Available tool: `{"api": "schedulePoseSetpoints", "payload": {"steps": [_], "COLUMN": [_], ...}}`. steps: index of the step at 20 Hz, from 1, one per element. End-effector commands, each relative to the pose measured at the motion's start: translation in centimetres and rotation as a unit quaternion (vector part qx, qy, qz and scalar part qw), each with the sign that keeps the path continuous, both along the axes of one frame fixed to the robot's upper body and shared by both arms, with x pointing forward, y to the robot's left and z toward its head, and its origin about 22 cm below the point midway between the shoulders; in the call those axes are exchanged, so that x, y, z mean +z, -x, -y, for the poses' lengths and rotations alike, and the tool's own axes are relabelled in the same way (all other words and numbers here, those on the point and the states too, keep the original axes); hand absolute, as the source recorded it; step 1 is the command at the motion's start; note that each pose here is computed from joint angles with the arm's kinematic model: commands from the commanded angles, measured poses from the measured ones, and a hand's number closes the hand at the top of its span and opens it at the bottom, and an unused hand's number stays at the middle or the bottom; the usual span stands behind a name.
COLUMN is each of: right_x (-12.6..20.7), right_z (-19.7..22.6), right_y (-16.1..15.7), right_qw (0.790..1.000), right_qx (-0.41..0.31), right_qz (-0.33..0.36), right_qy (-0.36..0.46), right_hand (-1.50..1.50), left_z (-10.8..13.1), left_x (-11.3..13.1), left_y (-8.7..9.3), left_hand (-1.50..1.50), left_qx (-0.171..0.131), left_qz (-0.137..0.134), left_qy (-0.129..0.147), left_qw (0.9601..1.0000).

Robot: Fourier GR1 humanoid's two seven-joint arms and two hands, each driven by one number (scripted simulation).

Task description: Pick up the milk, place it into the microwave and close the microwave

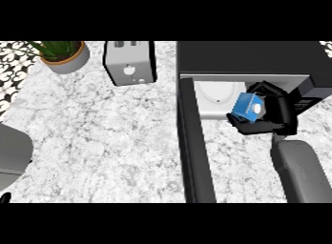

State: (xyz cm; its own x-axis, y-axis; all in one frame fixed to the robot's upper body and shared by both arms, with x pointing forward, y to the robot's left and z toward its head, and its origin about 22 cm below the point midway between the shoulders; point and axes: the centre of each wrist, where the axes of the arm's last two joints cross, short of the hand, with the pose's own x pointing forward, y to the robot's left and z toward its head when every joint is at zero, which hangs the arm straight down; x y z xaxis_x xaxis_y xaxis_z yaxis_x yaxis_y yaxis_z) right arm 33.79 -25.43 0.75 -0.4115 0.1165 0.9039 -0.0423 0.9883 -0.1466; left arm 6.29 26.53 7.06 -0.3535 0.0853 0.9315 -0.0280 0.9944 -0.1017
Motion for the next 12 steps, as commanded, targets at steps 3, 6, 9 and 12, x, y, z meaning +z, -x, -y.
{"api": "schedulePoseSetpoints", "payload": {"steps": [3,6,9,12], "right_x": [1.6,1.7,1.0,1.8], "right_z": [-1.8,-2.4,-2.5,-1.6], "right_y": [-4.6,-5.2,-5.2,-5.8], "right_qw": [1.0,0.999,0.999,0.998], "right_qx": [0.002,-0.005,-0.019,-0.038], "right_qz": [-0.017,-0.015,-0.003,0.014], "right_qy": [0.018,0.028,0.046,0.051], "right_hand": [1.5,1.5,1.5,1.5], "left_z": [0.1,0.4,-0.3,-0.3], "left_x": [1.2,0.2,-0.1,-0.1], "left_y": [-0.1,-0.1,-0.9,-1.1], "left_hand": [-1.5,-1.5,-1.5,-1.5], "left_qx": [-0.016,-0.03,-0.037,-0.034], "left_qz": [0.0,0.0,0.0,0.008], "left_qy": [0.008,0.001,-0.005,-0.004], "left_qw": [0.9998,0.9996,0.9993,0.9994]}}
